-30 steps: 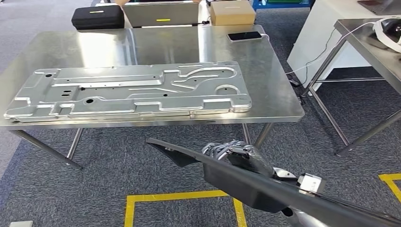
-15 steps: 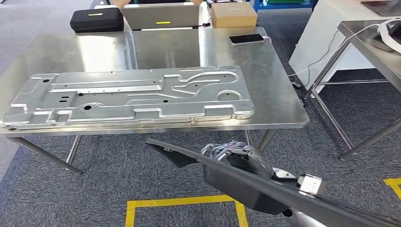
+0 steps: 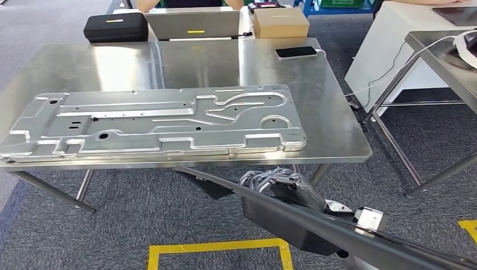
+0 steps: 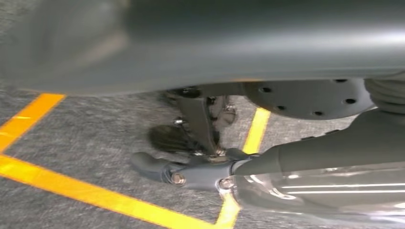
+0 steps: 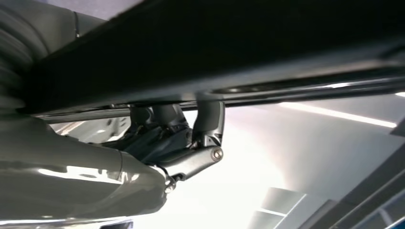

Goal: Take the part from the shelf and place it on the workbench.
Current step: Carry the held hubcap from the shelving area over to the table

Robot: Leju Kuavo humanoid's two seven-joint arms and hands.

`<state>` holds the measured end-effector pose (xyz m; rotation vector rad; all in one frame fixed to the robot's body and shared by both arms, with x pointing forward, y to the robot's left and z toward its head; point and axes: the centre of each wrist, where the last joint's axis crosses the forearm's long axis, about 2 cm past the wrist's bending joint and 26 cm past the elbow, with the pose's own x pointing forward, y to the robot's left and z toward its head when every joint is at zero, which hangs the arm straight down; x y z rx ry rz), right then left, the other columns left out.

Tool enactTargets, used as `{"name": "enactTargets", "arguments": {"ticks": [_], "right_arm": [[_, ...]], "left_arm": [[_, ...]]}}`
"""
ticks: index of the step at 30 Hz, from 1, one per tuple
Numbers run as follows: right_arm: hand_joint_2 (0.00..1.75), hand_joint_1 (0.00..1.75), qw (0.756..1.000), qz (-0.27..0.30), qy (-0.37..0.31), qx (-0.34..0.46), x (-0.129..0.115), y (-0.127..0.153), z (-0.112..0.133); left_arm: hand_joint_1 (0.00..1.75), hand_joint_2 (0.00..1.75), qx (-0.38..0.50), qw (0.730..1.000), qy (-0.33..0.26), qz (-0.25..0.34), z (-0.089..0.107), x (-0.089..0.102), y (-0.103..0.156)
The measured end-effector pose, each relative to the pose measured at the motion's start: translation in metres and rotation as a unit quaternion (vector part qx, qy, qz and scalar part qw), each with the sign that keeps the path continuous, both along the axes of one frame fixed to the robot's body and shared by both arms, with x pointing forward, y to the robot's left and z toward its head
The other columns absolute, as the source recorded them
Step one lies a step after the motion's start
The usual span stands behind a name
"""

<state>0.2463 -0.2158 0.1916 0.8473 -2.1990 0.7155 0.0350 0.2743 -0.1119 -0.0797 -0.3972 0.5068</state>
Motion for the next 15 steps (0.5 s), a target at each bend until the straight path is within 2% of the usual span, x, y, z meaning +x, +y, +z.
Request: {"name": "enactTargets", "arguments": {"ticks": [15], "right_arm": [[1.75,1.75,1.0,0.001,0.003,0.005,-0.0011,0.0033,-0.0003]], "left_arm": [[0.0,0.0,0.0,1.0,0.004,0.0,-0.0002,-0.0023,-0.0001]]}}
